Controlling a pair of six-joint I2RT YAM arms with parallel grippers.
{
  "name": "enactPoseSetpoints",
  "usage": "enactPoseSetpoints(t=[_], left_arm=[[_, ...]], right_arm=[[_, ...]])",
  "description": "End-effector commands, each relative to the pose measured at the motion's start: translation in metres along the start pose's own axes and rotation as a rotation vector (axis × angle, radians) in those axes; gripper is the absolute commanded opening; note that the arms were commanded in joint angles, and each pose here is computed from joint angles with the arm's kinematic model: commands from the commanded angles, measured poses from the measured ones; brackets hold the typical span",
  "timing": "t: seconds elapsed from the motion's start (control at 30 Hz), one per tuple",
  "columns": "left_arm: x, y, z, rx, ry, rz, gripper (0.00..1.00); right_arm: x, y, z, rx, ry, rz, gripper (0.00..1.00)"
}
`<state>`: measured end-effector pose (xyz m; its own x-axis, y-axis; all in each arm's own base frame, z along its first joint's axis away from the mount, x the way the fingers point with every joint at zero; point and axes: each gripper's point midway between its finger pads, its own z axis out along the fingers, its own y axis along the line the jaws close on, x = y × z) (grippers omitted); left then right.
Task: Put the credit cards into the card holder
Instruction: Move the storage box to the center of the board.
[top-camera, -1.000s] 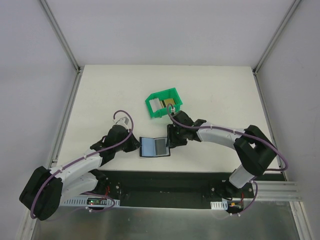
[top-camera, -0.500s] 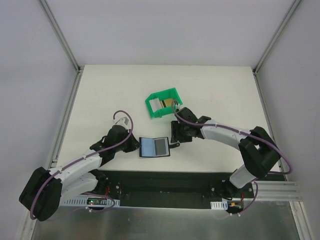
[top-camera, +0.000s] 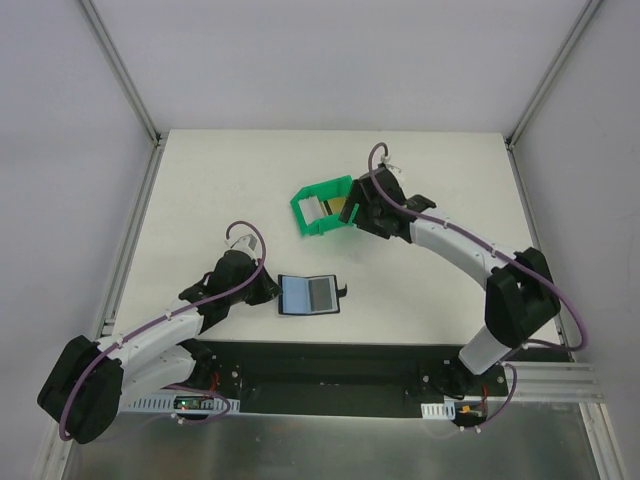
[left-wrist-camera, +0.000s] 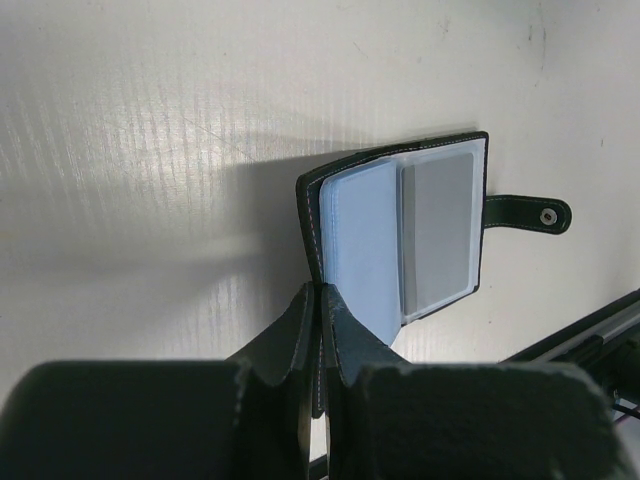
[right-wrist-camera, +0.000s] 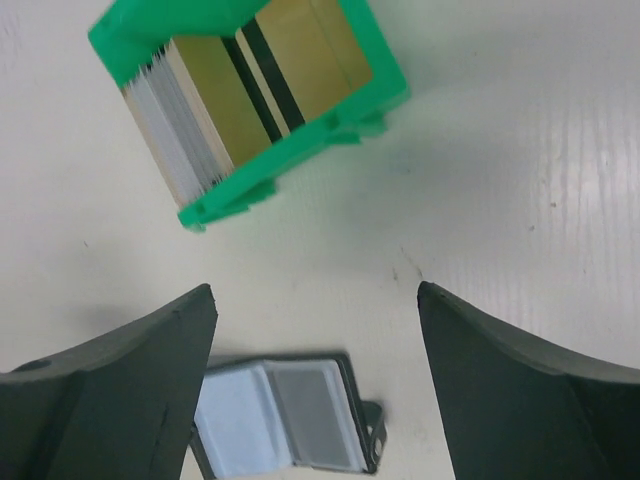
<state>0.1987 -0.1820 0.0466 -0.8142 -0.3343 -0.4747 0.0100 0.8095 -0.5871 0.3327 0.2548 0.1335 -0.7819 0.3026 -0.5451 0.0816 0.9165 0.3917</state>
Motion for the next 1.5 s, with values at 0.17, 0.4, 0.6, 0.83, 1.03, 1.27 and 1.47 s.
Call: enactPoseSetpoints(t=[0.17, 0.4, 0.6, 0.83, 1.03, 1.27, 1.47], left_arm=[[-0.017, -0.013, -0.003, 0.031, -0.034, 0.018, 0.0], [-0.017, -0.014, -0.004, 0.032, -0.035, 0.024, 0.0], [-0.016, -0.012, -0.004, 0.028, -0.033, 0.02, 0.0], [-0.016, -0.012, -0.004, 0.028, -0.031, 0.022, 0.0], [-0.016, -0.014, -0.004, 0.031, -0.028, 0.02, 0.0], [-0.016, -0.014, -0.004, 0.033, -0.026, 0.022, 0.0], [-0.015, -0.014, -0.003, 0.035, -0.024, 0.022, 0.0]], right_arm=[[-0.047, 0.007, 0.049, 0.111, -0.072, 0.26, 0.85], [-0.047, 0.006, 0.076, 0.137, -0.047, 0.279, 0.86], [-0.035, -0.008, 0.081, 0.173, -0.022, 0.274, 0.86], [-0.021, -0.026, 0.074, 0.195, -0.019, 0.256, 0.86], [-0.008, -0.041, 0.067, 0.2, -0.01, 0.227, 0.84], [-0.002, -0.053, 0.053, 0.201, -0.015, 0.181, 0.74], [0.001, -0.06, 0.042, 0.199, -0.014, 0.131, 0.61]])
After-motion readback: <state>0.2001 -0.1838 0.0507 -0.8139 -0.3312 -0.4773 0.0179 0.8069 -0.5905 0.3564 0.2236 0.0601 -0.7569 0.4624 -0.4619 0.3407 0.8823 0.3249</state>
